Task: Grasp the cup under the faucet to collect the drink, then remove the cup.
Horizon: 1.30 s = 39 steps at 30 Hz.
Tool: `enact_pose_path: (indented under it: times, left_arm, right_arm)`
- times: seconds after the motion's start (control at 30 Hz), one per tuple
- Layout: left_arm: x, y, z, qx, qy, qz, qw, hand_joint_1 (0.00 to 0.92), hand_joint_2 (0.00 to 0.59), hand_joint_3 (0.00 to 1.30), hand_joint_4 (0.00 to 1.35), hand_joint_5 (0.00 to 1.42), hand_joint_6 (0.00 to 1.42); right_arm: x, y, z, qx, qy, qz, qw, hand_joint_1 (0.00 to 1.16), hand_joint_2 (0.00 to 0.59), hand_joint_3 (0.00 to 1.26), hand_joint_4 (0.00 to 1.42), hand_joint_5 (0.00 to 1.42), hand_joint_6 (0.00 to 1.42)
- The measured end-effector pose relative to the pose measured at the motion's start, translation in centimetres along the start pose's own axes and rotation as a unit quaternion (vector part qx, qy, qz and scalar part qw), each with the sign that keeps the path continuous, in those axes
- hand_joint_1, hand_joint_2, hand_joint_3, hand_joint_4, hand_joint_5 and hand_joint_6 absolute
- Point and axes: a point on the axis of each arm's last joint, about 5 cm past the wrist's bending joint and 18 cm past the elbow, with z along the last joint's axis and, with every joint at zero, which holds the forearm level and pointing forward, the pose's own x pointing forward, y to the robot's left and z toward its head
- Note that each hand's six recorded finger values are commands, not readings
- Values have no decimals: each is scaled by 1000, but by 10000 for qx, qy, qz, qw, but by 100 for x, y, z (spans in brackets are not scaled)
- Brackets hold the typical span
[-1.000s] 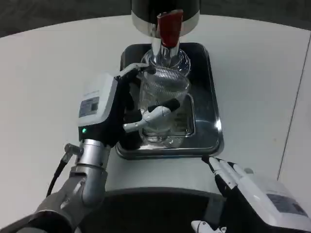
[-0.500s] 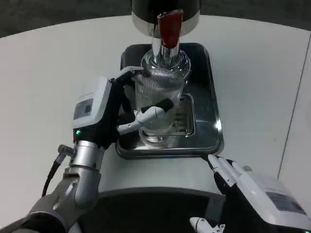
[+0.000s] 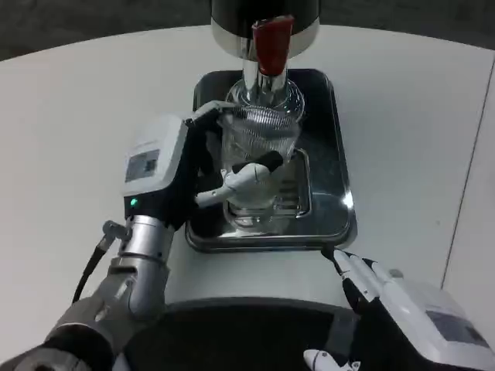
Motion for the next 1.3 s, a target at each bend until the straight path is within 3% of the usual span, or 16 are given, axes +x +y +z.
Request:
enact_pose_path:
  times: [0.17,0.43,0.83,1.3]
  left_arm:
    - [21,-17,25,30,-9,-41,10000,92,241,510,451,873,1295]
    - [-7,-8,-2,-21,9,-236,9997,8,163,480,428,834,1258]
    - [-100,5,-75,-27,48,-406,9992,0,112,458,393,790,1198]
    - [-42,21,-58,-68,213,-539,9983,0,82,353,310,715,1159]
  right_arm:
    - [-7,-2,-11,30,27,-21,10000,308,382,0,0,0,0]
    - [-16,-6,-31,95,49,-69,9999,308,382,0,0,0,0]
    - [5,-24,-19,94,-42,-162,9998,308,382,0,0,0,0]
    - [-1,-11,-10,123,-69,-200,9997,308,386,0,0,0,0]
